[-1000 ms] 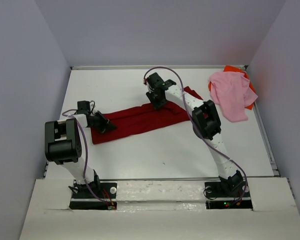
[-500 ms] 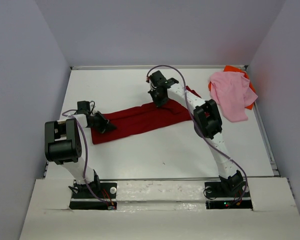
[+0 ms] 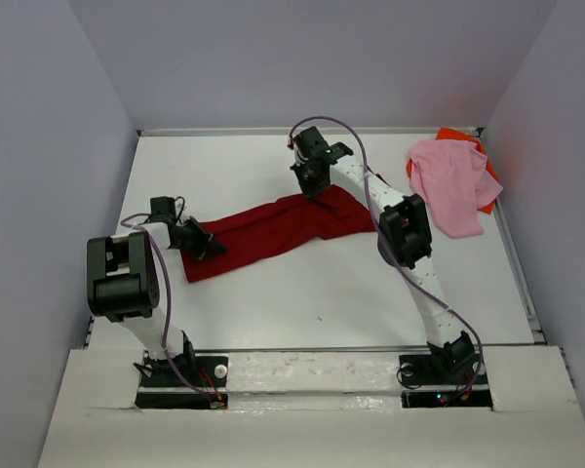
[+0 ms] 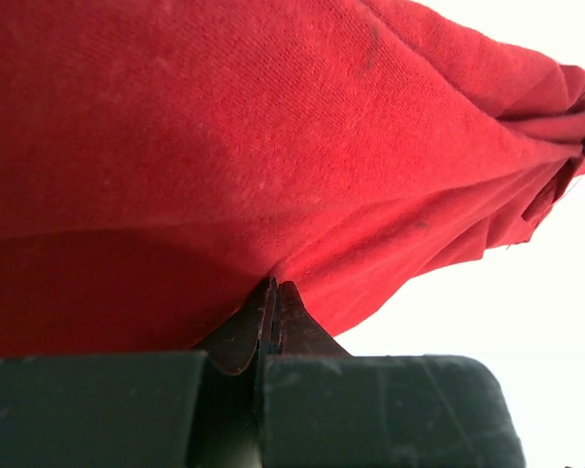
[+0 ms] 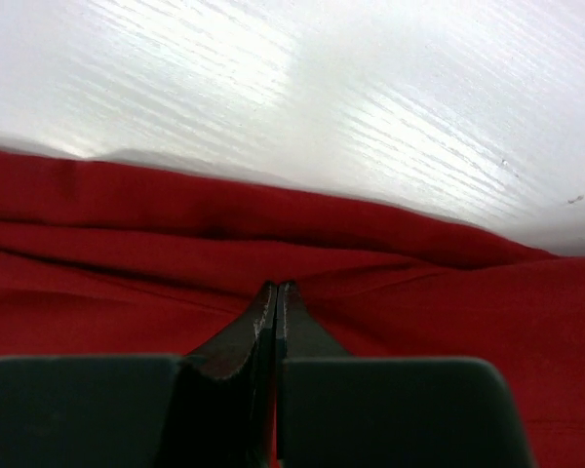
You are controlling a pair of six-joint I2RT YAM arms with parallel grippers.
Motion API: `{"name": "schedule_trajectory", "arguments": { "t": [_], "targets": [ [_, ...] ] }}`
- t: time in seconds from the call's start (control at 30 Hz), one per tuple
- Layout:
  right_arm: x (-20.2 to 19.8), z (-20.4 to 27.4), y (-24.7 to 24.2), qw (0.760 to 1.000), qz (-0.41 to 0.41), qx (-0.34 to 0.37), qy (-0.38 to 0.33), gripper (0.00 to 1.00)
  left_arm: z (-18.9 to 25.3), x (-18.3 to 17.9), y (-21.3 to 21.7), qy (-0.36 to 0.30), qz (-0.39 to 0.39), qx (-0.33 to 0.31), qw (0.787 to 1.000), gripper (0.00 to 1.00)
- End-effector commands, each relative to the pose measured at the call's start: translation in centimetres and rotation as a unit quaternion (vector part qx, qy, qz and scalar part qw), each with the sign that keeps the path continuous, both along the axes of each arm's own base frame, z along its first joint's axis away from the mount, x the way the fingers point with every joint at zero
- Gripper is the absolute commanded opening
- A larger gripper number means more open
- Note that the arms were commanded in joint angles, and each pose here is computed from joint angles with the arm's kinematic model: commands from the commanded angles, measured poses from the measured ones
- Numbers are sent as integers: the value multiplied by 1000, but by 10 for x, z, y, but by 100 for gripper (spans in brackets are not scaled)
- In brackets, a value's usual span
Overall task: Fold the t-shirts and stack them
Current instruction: Rotate the tshirt 90 degrees
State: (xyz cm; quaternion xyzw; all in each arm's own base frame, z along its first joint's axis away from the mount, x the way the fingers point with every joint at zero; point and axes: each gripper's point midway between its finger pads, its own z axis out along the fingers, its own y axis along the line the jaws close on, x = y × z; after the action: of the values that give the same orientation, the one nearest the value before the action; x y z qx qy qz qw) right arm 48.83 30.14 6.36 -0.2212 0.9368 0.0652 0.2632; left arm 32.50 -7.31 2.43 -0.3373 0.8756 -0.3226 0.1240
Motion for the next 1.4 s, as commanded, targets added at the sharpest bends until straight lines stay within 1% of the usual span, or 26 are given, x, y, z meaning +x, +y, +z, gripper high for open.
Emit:
{"name": "schedule_trajectory", "arguments": {
  "t": [0.0, 0.17, 0.23, 0.33, 0.37, 0.4, 0.43, 0.47, 0.5, 0.53, 0.6, 0.63, 0.7, 0.77, 0.8, 0.83, 0.9, 0.93, 0.97, 1.13, 1.23, 1.27, 1.33, 1.37],
  "targets": [
    [19, -6, -6, 1000, -13, 3, -12, 0, 17, 3, 3, -21, -4, 8, 1000, 0],
    [24, -1, -1, 1000, -8, 12, -19, 0, 19, 2, 5, -21, -3, 12, 1000, 0],
    [28, -2, -6, 1000, -13, 10, -20, 0, 19, 2, 5, -22, -3, 13, 1000, 0],
    [29, -13, -8, 1000, -14, 0, -16, 0, 18, 3, 5, -21, -3, 12, 1000, 0],
    [30, -15, -10, 1000, -19, -6, -18, 9, 19, 3, 5, -21, -3, 12, 1000, 0],
    [33, -17, -16, 999, -26, -8, -18, 21, 19, 4, 5, -21, -2, 12, 1000, 0],
    [33, -17, -16, 999, -29, -7, -17, 50, 20, 4, 5, -23, -3, 13, 1000, 0],
    [33, -16, -15, 999, -28, -5, -17, 56, 20, 4, 5, -22, -3, 13, 1000, 0],
    [34, -13, -19, 999, -31, -2, -16, 57, 20, 5, 6, -23, -2, 13, 1000, 0],
    [34, -10, -19, 999, -31, 0, -18, 62, 21, 5, 5, -23, -3, 13, 1000, 0],
    [29, -9, -21, 999, -31, -1, -13, 65, 21, 6, 6, -24, -4, 15, 1000, 0],
    [31, 2, -26, 999, -35, 2, -19, 68, 20, 6, 6, -23, -4, 15, 1000, 0],
    [24, 4, -30, 999, -34, -1, -13, 69, 18, 7, 8, -20, -4, 20, 1000, 0],
    [20, 19, -33, 999, -35, 1, -19, 69, 16, 9, 12, -11, 0, 32, 999, 0],
    [14, 18, -35, 999, -34, -2, -12, 69, 9, 5, 17, 8, 2, 50, 999, 0],
    [11, 30, -37, 999, -33, 3, -17, 69, 9, 1, 22, 33, 5, 63, 997, 0],
    [4, 38, -40, 999, -33, 3, -17, 69, -3, -3, 38, 67, 15, 112, 991, 0],
    [-1, 37, -44, 999, -34, -3, -14, 69, -6, -6, 42, 79, 11, 124, 989, 0],
    [-3, 51, -46, 999, -35, 1, -23, 69, -8, -12, 49, 102, 11, 142, 985, 0],
    [-13, 79, -51, 999, -35, 12, -38, 70, -31, -39, 55, 180, -7, 168, 969, 0],
    [-17, 89, -52, 998, -34, 16, -40, 70, -41, -49, 52, 201, -37, 182, 962, 0],
    [-20, 90, -52, 999, -31, 18, -37, 70, -42, -53, 45, 205, -61, 195, 957, 7],
    [-22, 89, -52, 999, -30, 18, -34, 70, -42, -54, 46, 206, -66, 210, 954, 37],
    [-23, 88, -51, 999, -28, 21, -31, 70, -37, -52, 47, 204, -71, 222, 951, 48]
  ]
}}
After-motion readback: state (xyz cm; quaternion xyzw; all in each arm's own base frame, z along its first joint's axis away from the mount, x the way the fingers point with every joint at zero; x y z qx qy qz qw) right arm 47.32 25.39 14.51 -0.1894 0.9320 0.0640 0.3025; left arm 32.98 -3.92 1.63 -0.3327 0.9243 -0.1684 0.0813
